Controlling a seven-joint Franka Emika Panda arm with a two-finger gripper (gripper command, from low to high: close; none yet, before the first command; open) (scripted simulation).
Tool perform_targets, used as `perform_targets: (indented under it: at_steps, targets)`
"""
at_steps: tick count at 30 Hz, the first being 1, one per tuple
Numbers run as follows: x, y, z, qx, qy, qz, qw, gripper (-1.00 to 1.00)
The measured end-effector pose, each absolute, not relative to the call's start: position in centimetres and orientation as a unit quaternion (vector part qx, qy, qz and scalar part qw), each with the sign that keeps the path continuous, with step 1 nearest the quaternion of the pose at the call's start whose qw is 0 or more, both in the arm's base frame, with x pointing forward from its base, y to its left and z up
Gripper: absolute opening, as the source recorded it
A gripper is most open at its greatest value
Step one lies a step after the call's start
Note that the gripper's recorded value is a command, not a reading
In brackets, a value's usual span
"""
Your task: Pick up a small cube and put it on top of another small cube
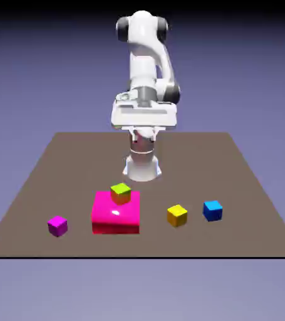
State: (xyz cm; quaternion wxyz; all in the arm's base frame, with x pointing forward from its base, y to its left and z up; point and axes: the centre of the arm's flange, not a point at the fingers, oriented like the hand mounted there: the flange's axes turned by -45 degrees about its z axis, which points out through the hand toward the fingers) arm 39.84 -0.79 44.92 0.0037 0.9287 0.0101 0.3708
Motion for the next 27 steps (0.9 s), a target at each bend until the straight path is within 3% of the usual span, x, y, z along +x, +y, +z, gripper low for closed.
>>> perform_targets:
  at_steps: [12, 27]
  targets:
    - [45.0, -15.0, 33.3, 0.969, -0.15, 0.198, -0.008, 0.0]
    - [41.5, -30.7, 18.0, 0.953, -0.301, 0.027, 0.01, 0.0]
